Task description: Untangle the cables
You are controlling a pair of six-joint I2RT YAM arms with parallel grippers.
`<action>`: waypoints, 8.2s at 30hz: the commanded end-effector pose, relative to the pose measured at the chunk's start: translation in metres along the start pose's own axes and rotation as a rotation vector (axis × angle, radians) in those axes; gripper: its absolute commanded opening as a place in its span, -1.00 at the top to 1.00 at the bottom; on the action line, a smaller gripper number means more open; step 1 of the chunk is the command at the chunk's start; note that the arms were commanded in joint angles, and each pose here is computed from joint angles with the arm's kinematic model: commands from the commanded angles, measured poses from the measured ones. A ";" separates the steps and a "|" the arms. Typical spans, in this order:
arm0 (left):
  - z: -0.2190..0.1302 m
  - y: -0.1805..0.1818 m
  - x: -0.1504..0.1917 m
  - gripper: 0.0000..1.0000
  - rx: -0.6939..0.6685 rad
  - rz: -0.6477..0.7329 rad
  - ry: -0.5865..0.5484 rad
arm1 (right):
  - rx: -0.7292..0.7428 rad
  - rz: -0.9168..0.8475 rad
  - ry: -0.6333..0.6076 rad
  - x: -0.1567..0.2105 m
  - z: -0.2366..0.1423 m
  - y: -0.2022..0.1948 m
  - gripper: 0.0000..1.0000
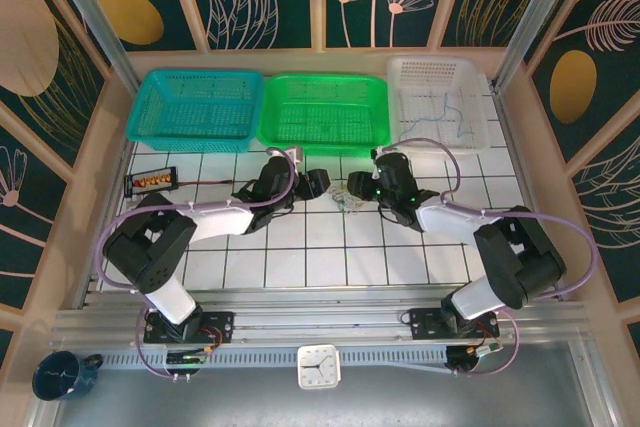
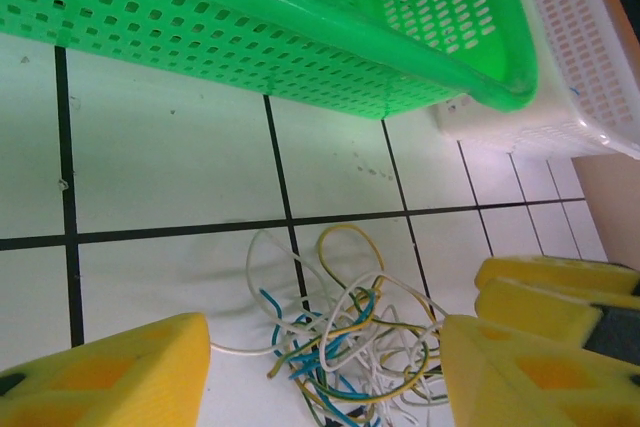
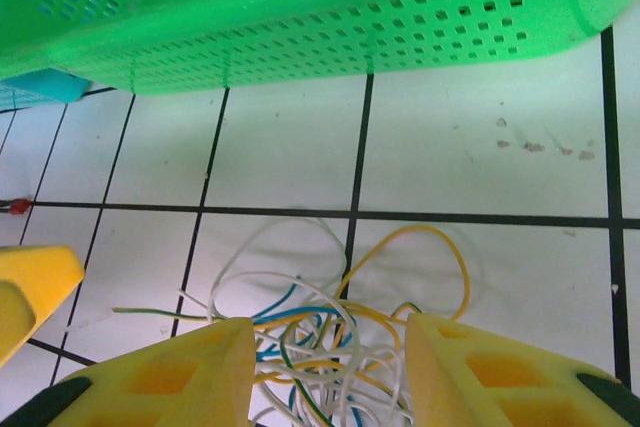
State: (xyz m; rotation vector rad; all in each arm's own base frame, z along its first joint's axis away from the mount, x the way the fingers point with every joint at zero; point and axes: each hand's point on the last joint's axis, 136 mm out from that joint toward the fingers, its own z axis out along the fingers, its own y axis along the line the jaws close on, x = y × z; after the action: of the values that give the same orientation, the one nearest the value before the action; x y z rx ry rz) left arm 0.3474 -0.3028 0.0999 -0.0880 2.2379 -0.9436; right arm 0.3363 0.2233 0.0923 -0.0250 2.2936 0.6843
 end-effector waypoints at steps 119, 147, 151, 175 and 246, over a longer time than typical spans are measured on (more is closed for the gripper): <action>-0.166 0.093 -0.346 1.00 -0.331 0.060 -0.646 | -0.102 -0.093 -0.098 -0.019 -0.015 0.049 -0.45; -0.137 0.109 -0.343 -0.98 -0.237 0.036 -0.484 | -0.046 0.100 -0.063 0.004 -0.043 -0.014 -0.37; -0.145 0.084 -0.317 -0.98 -0.109 -0.016 -0.467 | -0.081 0.099 -0.014 0.012 -0.039 -0.015 -0.27; -0.114 0.033 -0.058 -0.98 0.147 -0.259 -0.190 | -0.131 -0.028 0.049 0.019 -0.025 0.029 -0.05; -0.055 0.016 -0.024 -0.97 0.133 -0.202 -0.051 | -0.513 0.136 0.151 0.022 0.023 0.074 0.80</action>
State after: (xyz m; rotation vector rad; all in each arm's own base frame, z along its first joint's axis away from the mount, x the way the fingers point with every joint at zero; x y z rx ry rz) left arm 0.3295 -0.2447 0.1150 -0.3149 2.1945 -1.1448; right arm 0.3178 0.2939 0.0823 -0.1436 2.2854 1.2974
